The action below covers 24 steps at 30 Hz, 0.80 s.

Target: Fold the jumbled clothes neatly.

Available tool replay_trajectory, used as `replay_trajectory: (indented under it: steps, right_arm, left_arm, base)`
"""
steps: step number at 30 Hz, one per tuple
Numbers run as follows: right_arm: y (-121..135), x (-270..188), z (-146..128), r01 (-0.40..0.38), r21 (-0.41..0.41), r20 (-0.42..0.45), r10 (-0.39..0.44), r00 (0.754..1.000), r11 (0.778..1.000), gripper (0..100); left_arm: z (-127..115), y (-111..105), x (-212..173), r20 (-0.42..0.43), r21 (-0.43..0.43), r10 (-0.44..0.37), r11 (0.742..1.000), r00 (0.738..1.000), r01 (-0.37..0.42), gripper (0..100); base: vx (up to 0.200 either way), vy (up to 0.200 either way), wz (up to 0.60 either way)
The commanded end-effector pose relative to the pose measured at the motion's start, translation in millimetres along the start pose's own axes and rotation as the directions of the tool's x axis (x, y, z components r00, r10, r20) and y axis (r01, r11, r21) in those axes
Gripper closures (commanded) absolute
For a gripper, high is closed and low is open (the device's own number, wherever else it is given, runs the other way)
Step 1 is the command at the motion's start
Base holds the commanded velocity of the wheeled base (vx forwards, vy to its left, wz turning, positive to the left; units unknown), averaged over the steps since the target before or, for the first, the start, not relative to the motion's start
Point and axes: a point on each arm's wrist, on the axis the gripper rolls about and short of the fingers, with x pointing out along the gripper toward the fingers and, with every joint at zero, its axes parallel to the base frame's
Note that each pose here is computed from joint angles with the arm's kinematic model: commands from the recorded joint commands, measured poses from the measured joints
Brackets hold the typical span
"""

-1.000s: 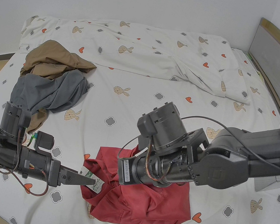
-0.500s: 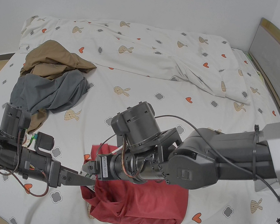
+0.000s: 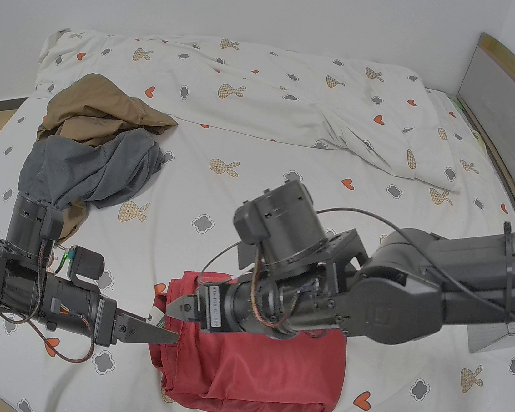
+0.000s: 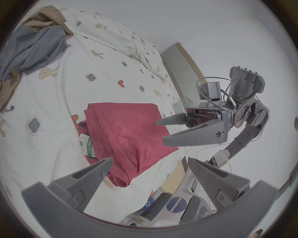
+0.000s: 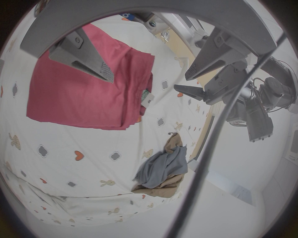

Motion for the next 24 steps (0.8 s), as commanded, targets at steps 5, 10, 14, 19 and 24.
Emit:
replay_trajectory:
  steps: [5,10,14,19,24]
  right_arm:
    - [-63.6,-70.8,-11.8,0.097,0.113,0.027,-0.101,0.995,0.989,0]
    - [-97.2,-124.8,-21.2,0.098,0.202,0.088,-0.118,0.989,0.975,0]
    - [-123.3,-165.4,-37.3,0.096,0.285,0.146,-0.142,0.979,0.954,0]
    - [-144.4,-200.1,-55.3,0.031,0.343,0.252,-0.124,0.960,0.939,0]
    - [-160.6,-218.7,-64.9,-0.020,0.364,0.346,-0.116,0.931,0.931,0]
  left_arm:
    - [-2.0,19.2,53.5,-0.108,-0.020,0.005,1.000,0.994,-0.007,0]
    - [-5.7,49.1,89.4,-0.126,-0.031,0.142,0.989,0.982,-0.147,0]
    - [-6.5,60.3,106.0,-0.126,-0.032,0.159,0.986,0.979,-0.164,0]
    - [-0.1,69.0,116.8,-0.120,-0.049,0.165,0.984,0.979,-0.172,0]
    - [5.2,75.2,126.6,-0.111,-0.046,0.180,0.981,0.977,-0.186,0]
  base:
    - [0.000,0.000,0.00]
    - [0.000,0.000,0.00]
    - [0.000,0.000,0.00]
    - [0.000,0.000,0.00]
    - [0.000,0.000,0.00]
